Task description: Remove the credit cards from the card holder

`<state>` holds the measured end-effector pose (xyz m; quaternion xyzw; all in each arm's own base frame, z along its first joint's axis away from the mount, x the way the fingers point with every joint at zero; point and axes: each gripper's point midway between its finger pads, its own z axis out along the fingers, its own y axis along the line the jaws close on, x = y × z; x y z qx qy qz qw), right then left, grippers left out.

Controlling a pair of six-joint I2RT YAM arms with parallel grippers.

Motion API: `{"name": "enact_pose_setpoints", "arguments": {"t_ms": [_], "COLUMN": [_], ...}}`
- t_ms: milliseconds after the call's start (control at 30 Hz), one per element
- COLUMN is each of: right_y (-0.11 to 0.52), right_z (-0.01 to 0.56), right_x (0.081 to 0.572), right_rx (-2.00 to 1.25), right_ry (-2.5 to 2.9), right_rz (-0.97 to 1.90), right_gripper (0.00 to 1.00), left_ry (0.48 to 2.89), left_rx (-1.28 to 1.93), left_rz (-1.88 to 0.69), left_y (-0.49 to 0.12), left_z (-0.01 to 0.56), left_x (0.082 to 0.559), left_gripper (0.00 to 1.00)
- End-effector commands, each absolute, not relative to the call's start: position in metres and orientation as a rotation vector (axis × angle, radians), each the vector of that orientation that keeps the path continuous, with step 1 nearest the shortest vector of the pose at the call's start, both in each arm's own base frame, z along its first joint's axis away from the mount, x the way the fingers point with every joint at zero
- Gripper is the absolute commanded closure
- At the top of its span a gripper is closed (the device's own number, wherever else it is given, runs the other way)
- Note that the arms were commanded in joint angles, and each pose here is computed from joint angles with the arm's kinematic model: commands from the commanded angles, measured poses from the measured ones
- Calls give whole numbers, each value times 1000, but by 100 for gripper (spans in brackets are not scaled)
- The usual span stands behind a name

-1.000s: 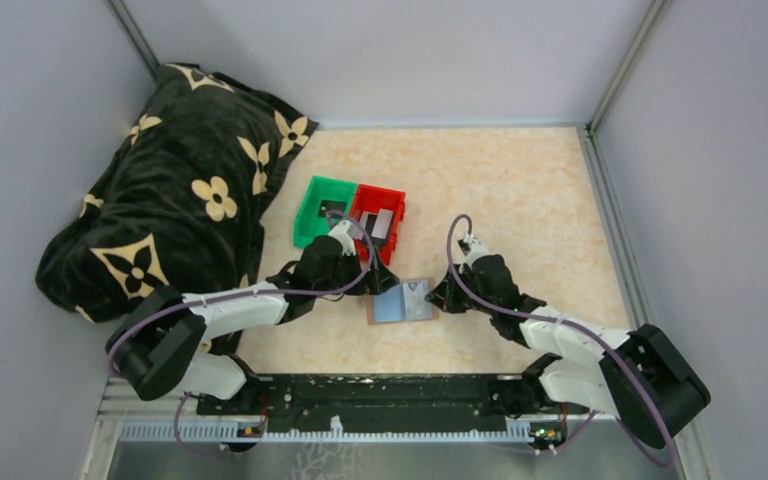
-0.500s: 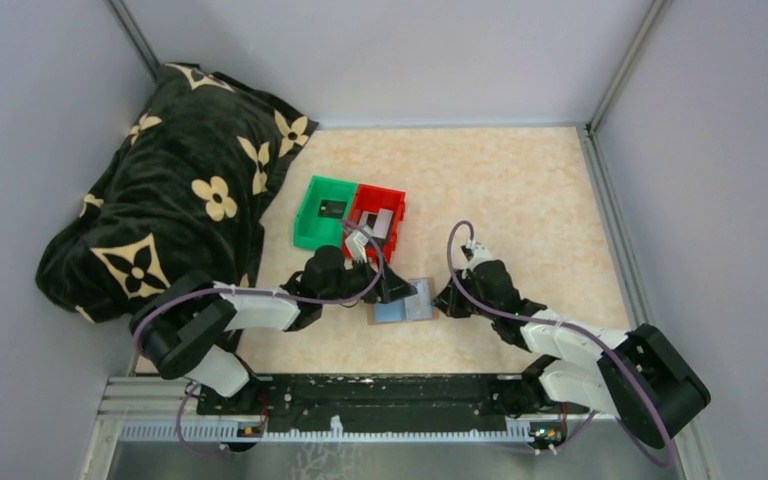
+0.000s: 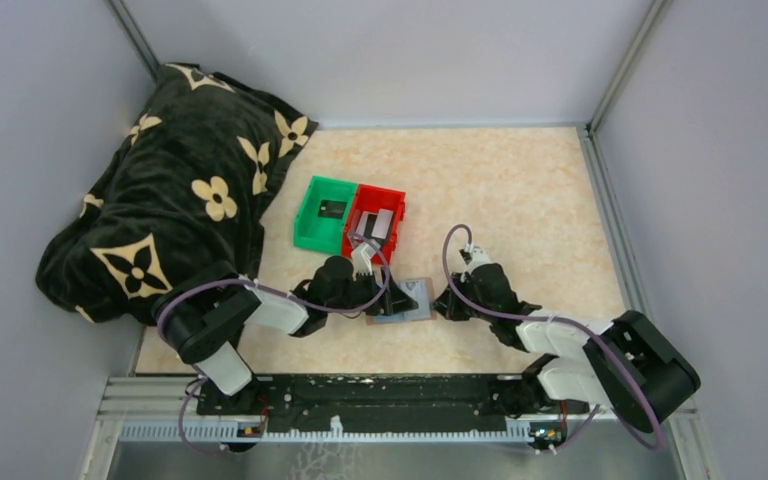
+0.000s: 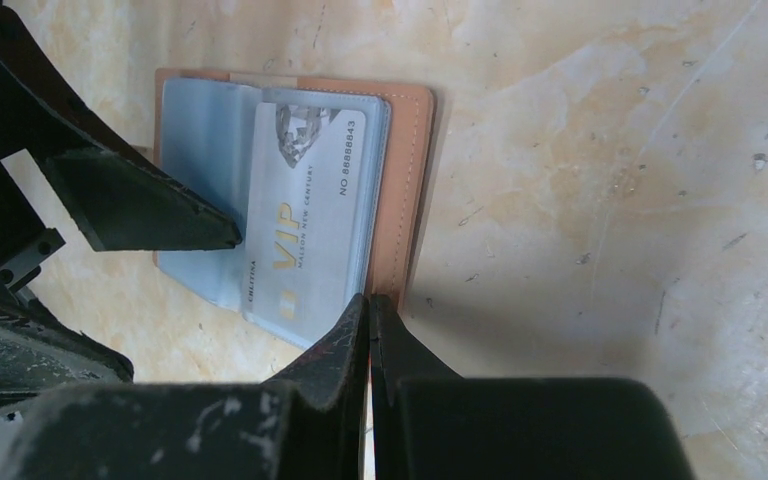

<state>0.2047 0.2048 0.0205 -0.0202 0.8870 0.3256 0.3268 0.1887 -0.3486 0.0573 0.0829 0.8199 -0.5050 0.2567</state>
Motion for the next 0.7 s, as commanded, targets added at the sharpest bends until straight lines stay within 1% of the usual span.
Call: {"name": "enact_pose_setpoints", "arguments": {"t_ms": [0,167,500,667], "right_y": [211,209,204,209], "right_z": [21,26,57,57], "right_x": [205,206,217,217], "right_rx": [-62,-44,-47,-66], "right_ry": [2297,2281,2206,2208], "right_rz": [910,902,863,889], "right_gripper": [100,100,100,100], "left_ry": [2215,2229,2227,2233], "left_rx": [215,203,202,202], "left_rz": [-1355,-1354,-1363,-1369], "left_y": [-348,-347,-347,-347], "left_z": [51,44,43,41], "left_x": [190,189,188,187], "left_gripper": [22,22,21,21]}}
